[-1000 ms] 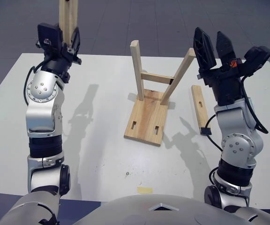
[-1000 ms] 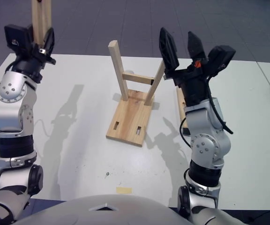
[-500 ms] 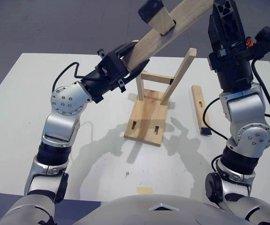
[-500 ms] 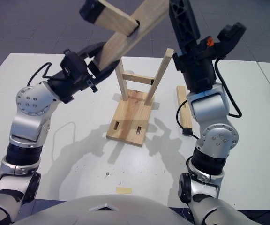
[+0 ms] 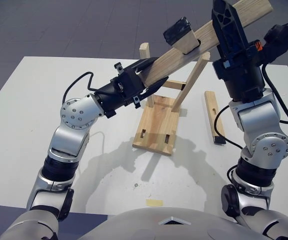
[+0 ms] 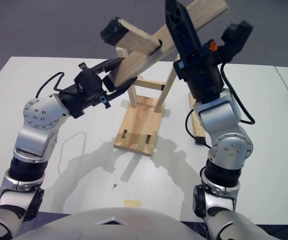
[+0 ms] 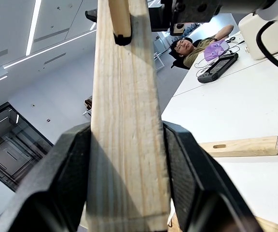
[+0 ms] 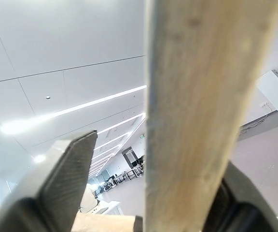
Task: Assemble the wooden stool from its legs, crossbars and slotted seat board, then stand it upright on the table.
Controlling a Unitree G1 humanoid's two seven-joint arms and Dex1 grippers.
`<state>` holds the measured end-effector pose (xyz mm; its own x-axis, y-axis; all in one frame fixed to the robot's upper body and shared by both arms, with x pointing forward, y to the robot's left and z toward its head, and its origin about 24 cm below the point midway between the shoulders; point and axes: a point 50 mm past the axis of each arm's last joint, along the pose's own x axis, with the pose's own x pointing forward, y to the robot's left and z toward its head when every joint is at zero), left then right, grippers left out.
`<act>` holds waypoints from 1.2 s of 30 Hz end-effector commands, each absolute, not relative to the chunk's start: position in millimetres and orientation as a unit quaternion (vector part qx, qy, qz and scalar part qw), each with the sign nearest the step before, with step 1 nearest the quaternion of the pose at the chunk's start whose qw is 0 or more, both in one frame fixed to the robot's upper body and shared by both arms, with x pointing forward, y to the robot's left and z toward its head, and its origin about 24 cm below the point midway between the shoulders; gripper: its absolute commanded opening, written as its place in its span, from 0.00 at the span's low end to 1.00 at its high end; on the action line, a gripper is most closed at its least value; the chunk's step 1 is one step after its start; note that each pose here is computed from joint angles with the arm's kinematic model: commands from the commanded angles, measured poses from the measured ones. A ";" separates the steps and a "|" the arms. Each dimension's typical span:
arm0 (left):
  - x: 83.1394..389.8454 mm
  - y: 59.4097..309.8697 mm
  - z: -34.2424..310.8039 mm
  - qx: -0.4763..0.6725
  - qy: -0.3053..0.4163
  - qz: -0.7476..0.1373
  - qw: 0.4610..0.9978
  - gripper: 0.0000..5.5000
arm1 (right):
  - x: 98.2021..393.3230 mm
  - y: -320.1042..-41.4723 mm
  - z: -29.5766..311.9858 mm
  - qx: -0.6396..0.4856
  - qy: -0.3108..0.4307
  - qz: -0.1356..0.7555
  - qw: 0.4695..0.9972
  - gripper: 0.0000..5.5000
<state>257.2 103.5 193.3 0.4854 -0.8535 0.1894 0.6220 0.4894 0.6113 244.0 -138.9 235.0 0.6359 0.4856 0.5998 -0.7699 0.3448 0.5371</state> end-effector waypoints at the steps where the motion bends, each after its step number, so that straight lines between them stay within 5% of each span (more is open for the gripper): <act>1: 256.3 106.2 193.4 0.247 -0.241 -0.439 0.830 0.38 | 237.5 -144.7 234.1 0.441 -0.180 0.387 0.789 0.44; 9: 255.2 103.4 192.9 0.248 -0.240 -0.447 0.825 0.38 | 235.3 -152.6 228.7 0.470 -0.178 0.367 0.783 0.20; 17: 254.9 103.8 189.8 0.247 -0.225 -0.462 0.822 0.38 | 234.5 -148.5 224.9 0.464 -0.175 0.364 0.788 0.20; 22: 262.4 125.9 203.5 0.112 -0.178 -0.445 0.871 0.57 | 241.0 -170.6 204.0 0.446 -0.167 0.266 0.838 0.19; 29: 293.0 187.8 238.7 -0.067 -0.181 -0.278 0.941 0.79 | 213.0 -188.0 142.2 0.424 -0.038 0.174 0.888 0.19; 36: 292.4 174.0 222.9 -0.066 -0.151 -0.275 0.947 0.98 | 213.3 -198.6 96.0 0.271 0.074 0.089 0.956 0.19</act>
<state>293.8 181.6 229.1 0.7996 -0.4911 0.3457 0.5332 0.8454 -0.0322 209.0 -190.1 111.3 0.9602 0.2778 0.0284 -0.2253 0.7107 0.6664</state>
